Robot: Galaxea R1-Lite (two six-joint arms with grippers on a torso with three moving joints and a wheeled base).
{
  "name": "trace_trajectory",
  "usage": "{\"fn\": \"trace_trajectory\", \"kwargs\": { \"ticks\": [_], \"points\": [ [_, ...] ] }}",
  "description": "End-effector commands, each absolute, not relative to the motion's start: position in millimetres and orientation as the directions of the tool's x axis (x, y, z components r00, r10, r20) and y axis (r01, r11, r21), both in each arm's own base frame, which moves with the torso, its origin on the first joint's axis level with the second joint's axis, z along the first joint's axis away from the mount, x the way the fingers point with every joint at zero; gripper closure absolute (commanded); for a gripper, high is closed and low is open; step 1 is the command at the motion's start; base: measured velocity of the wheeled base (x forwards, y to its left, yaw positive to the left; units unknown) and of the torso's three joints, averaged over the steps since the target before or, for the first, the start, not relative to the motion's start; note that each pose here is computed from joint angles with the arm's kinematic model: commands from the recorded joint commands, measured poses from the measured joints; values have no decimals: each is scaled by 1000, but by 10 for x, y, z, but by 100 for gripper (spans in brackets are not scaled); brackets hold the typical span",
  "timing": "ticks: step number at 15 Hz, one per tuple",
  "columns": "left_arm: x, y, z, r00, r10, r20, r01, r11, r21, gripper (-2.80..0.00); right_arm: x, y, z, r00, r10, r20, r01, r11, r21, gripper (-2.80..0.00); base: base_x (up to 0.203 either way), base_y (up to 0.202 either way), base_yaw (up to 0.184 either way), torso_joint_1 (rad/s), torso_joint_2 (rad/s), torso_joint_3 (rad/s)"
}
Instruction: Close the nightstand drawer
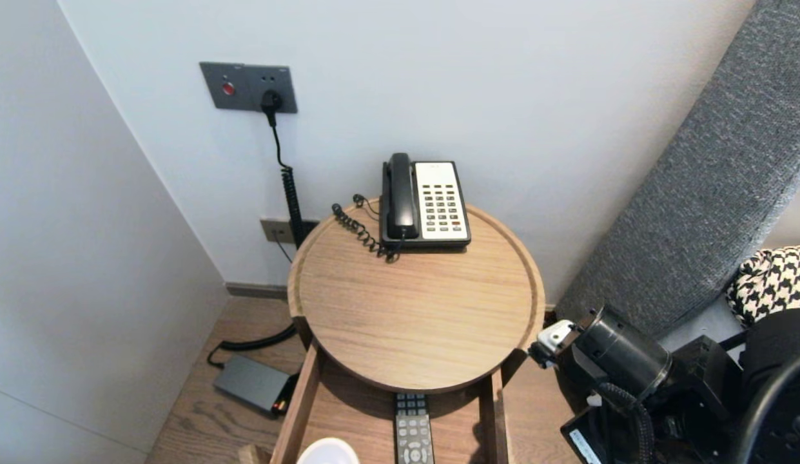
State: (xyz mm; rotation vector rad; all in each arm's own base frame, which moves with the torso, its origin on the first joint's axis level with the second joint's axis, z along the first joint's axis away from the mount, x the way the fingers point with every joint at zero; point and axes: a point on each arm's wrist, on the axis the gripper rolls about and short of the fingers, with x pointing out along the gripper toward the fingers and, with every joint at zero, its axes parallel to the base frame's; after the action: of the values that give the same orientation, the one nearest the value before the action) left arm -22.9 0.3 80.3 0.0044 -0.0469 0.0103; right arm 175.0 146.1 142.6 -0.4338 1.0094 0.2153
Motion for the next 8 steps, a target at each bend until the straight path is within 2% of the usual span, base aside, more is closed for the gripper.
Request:
{"fn": "trace_trajectory", "kwargs": {
  "ticks": [1, 2, 3, 4, 8],
  "points": [
    [-223, 3, 778, 999, 12, 40, -12, 1000, 4, 0, 1719, 1449, 1373, 480, -8, -877, -404, 886, -229, 0, 0, 0, 0, 0, 0, 0],
    [-223, 3, 778, 999, 11, 40, -11, 1000, 4, 0, 1693, 1439, 1374, 427, 18, -904, -445, 874, -192, 0, 0, 0, 0, 0, 0, 0],
    [-223, 3, 778, 999, 12, 40, -12, 1000, 4, 0, 1638, 1421, 1381, 317, 64, -946, -508, 854, -112, 0, 0, 0, 0, 0, 0, 0],
    [-223, 3, 778, 999, 12, 40, -12, 1000, 4, 0, 1602, 1409, 1389, 251, 83, -965, -540, 839, -68, 0, 0, 0, 0, 0, 0, 0],
    [-223, 3, 778, 999, 12, 40, -12, 1000, 4, 0, 1512, 1416, 1391, 109, 146, -983, -616, 786, 49, 0, 0, 0, 0, 0, 0, 0]
  ]
}}
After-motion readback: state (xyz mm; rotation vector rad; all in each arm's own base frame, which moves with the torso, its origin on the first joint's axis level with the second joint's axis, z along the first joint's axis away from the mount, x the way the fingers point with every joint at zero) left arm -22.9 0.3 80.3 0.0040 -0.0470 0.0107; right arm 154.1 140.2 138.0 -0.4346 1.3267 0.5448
